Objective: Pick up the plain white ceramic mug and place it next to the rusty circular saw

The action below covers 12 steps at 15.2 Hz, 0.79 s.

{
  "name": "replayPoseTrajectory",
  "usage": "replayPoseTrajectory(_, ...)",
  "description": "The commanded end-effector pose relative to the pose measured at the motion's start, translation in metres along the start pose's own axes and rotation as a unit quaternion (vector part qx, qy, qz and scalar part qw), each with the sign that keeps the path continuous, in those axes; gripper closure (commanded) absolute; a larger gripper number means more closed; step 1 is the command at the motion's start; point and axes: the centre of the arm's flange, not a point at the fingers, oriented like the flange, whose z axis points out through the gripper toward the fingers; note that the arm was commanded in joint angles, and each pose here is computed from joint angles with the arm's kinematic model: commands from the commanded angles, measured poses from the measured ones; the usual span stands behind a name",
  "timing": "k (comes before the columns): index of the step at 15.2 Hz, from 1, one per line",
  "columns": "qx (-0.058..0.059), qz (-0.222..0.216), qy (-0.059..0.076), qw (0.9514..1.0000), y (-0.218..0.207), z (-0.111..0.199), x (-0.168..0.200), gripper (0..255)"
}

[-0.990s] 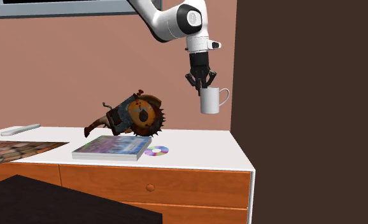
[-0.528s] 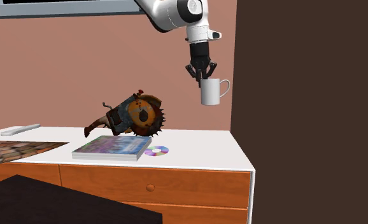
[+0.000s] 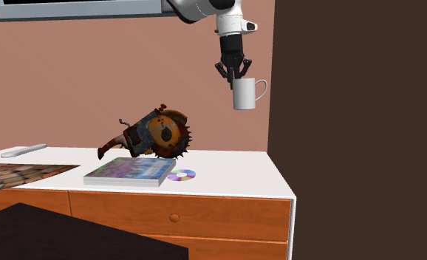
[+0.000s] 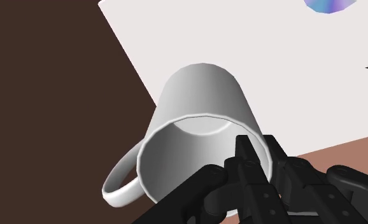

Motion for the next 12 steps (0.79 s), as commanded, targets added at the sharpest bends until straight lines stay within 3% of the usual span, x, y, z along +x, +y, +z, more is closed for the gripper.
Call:
replayPoseTrajectory(1,0.000,0.000,0.000,1.0000,0.001,-0.010,0.002,255)
replayPoseTrajectory(12,0.000,0.000,0.000,1.0000,0.003,-0.067,0.013,255)
